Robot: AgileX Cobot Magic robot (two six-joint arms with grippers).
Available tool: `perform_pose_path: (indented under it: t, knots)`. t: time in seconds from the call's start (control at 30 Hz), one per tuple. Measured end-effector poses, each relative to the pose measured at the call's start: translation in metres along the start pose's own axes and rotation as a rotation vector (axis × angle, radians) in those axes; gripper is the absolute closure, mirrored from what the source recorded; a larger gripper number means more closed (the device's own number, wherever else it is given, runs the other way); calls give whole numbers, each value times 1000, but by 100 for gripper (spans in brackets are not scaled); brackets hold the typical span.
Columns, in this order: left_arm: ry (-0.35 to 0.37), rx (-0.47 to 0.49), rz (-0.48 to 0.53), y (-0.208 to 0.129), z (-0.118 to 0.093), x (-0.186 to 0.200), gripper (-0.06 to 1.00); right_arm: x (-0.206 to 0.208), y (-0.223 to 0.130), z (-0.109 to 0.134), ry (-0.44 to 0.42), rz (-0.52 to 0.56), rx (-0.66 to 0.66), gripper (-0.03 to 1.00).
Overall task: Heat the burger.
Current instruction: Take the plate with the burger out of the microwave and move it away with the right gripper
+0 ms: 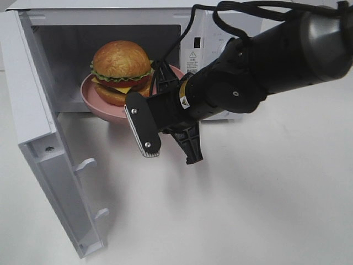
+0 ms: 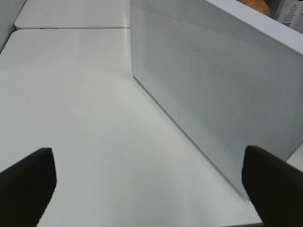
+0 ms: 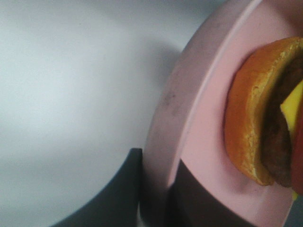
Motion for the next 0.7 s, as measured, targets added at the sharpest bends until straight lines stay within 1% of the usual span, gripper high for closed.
perform_pose_path:
  t: [0.03, 0.13, 0.2, 0.5, 0.57, 0.6, 0.63, 0.7]
  knots:
    - [0, 0, 0, 0, 0, 0, -5, 6, 0, 5, -1, -3, 12, 86]
    - [0, 0, 0, 0, 0, 0, -5, 9, 0, 8, -1, -4, 19, 86]
    - [0, 0, 0, 0, 0, 0, -5, 23, -1, 18, -2, -7, 30, 86]
    - [0, 0, 0, 0, 0, 0, -5, 49, -4, 32, -8, -8, 28, 86]
    - [0, 0, 0, 0, 0, 0, -5, 61, -5, 38, -16, -8, 28, 86]
    - [0, 0, 0, 0, 0, 0, -5, 61, -5, 38, -16, -8, 28, 86]
    - [0, 0, 0, 0, 0, 0, -5, 68, -5, 45, -14, -8, 28, 86]
    - [0, 0, 0, 0, 0, 0, -5, 73, -6, 48, -15, -8, 28, 86]
Point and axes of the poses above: a point on each arm's last joint axis where the gripper is mounted, x pointing back along that axis away from the gripper, z along the wrist's bending axis when the last joint is at zero, y = z × x, the point moved 5 cm from there along -x, pointing out along that axis toward the gripper, and after that the axes turned 8 degrees about x, right-handed, at the moved point
